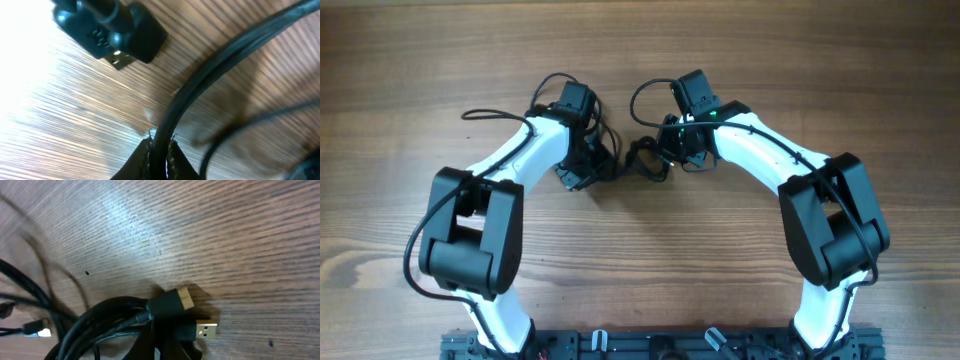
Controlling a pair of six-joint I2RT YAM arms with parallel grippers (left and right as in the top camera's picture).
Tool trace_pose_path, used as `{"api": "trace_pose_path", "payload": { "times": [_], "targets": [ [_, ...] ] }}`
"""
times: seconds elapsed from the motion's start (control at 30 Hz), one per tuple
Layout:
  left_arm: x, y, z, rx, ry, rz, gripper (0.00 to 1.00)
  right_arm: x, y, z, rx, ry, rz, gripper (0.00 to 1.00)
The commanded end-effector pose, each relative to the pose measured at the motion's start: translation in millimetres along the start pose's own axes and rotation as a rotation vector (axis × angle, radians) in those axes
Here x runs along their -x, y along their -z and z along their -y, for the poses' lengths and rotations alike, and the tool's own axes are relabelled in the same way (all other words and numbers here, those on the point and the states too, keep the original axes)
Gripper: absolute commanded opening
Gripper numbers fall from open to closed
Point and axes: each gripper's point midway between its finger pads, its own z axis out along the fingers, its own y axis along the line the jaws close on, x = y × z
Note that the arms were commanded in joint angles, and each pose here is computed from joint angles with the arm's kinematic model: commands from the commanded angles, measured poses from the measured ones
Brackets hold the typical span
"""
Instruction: Untangle cables
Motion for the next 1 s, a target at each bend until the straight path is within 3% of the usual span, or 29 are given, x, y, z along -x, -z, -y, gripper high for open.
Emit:
{"api": "trace_pose_path", "payload": {
  "times": [0.0,0.2,0.27,0.47,0.63,0.73,0.97],
  "targets": [
    [27,1,-42,0.161,-0.030,0.094,0.10,8,-8,27,-0.119,0.004,0.052,0.04],
    [31,2,-49,0.168,-0.063,0.082,0.07,8,-7,29,-0.132,-0.002,0.054,0.05],
    [31,2,-49,0.168,-0.065,0.082,0.07,1,-8,23,-0.095,0.006,0.014,0.24],
    [32,2,-47,0.162,-0.066,0.088,0.07,-20,-6,-2,0.060,0.312,-0.108,0.56],
    [35,2,-44,0.150,-0.068,0.100,0.07,-29,0,-19,0.168,0.318,-0.159,0.59],
    [37,2,-41,0.139,-0.069,0.111,0.06,-37,6,-45,0.329,0.503,-0.173,0.59],
    [40,2,-38,0.128,-0.111,0.122,0.06,-32,6,-49,0.355,0.737,-0.110,0.62]
  ]
}}
